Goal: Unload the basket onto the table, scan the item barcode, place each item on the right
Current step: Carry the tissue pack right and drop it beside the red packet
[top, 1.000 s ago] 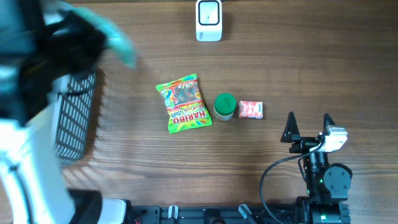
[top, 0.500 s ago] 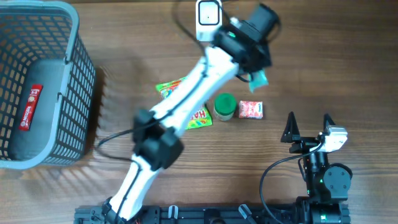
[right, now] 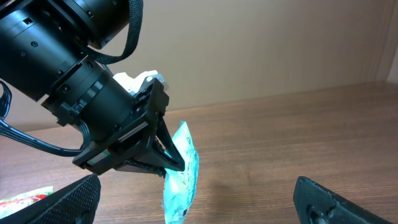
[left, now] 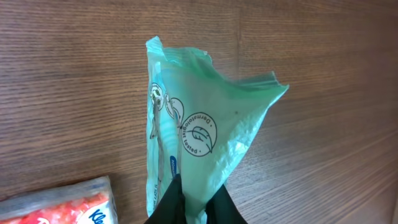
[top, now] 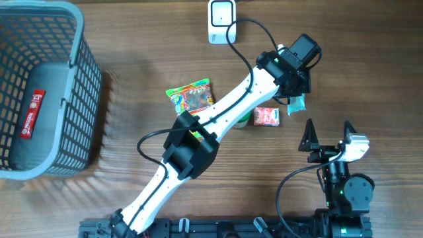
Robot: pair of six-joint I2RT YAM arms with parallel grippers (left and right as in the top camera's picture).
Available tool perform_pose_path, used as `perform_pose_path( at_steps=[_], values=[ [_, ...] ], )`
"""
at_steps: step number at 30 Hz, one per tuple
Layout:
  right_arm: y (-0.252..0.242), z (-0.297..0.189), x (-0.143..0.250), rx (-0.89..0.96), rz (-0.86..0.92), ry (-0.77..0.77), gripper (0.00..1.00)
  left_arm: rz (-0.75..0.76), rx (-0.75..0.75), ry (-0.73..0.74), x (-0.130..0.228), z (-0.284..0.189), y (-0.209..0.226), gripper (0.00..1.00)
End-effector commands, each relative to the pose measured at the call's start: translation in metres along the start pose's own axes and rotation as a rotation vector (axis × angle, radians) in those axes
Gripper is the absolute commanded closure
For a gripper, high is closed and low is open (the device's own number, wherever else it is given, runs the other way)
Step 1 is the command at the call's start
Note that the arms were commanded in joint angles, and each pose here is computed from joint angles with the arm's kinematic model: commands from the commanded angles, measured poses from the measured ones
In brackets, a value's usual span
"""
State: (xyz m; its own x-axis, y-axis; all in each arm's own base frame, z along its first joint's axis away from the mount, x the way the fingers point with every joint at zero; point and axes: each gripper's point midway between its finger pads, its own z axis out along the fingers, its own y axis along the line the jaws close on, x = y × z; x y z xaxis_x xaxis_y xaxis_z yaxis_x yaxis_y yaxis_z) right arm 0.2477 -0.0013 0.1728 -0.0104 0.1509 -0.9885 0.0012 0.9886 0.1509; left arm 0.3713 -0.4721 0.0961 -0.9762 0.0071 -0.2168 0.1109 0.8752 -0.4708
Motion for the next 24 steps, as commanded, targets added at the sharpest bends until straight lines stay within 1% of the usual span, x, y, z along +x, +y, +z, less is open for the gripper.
perform_pose_path(
  at_steps=[1, 2, 3, 5, 6, 7, 9, 11, 14, 16, 17, 18, 19, 21, 24],
  values=[
    [-0.001, 0.000, -0.001, 0.009, -0.018, -0.005, 0.00, -0.027, 0.007, 0.036, 0.006, 0.011, 0.003, 0.94],
    [-0.001, 0.000, -0.001, 0.009, -0.018, -0.005, 0.00, -0.032, -0.007, 0.046, 0.009, 0.016, 0.009, 0.89],
    [-0.001, 0.000, -0.001, 0.009, -0.018, -0.005, 0.00, -0.030, -0.020, 0.047, 0.010, 0.018, 0.012, 0.80],
    [-0.001, 0.000, -0.001, 0.009, -0.018, -0.005, 0.00, 0.004, -0.061, 0.011, 0.002, 0.017, 0.021, 0.41],
    [-0.001, 0.000, -0.001, 0.009, -0.018, -0.005, 0.00, 0.045, -0.056, -0.005, -0.004, 0.009, 0.021, 0.15],
    [-0.001, 0.000, -0.001, 0.009, -0.018, -0.005, 0.00, 0.058, -0.054, -0.023, -0.011, 0.002, 0.021, 0.08],
    [-0.001, 0.000, -0.001, 0.009, -0.018, -0.005, 0.00, 0.044, -0.051, -0.071, -0.029, -0.021, 0.023, 0.00],
    [-0.001, 0.000, -0.001, 0.009, -0.018, -0.005, 0.00, 0.035, -0.031, -0.120, -0.047, -0.055, 0.023, 0.00],
    [-0.001, 0.000, -0.001, 0.009, -0.018, -0.005, 0.00, 0.062, -0.025, -0.229, -0.078, -0.131, 0.032, 0.00],
    [-0.001, 0.000, -0.001, 0.009, -0.018, -0.005, 0.00, 0.045, -0.088, -0.333, -0.095, -0.186, 0.052, 0.00],
    [-0.001, 0.000, -0.001, 0.009, -0.018, -0.005, 0.00, 0.005, -0.154, -0.422, -0.106, -0.233, 0.074, 0.00],
    [-0.001, 0.000, -0.001, 0.009, -0.018, -0.005, 0.00, -0.021, -0.187, -0.471, -0.110, -0.261, 0.088, 0.00],
    [-0.001, 0.000, -0.001, 0.009, -0.018, -0.005, 0.00, -0.041, -0.206, -0.502, -0.112, -0.280, 0.097, 0.00],
    [-0.001, 0.000, -0.001, 0.009, -0.018, -0.005, 0.00, -0.127, -0.242, -0.602, -0.113, -0.354, 0.135, 0.00],
    [-0.001, 0.000, -0.001, 0.009, -0.018, -0.005, 0.00, -0.254, -0.275, -0.716, -0.107, -0.430, 0.185, 0.00]
  ],
)
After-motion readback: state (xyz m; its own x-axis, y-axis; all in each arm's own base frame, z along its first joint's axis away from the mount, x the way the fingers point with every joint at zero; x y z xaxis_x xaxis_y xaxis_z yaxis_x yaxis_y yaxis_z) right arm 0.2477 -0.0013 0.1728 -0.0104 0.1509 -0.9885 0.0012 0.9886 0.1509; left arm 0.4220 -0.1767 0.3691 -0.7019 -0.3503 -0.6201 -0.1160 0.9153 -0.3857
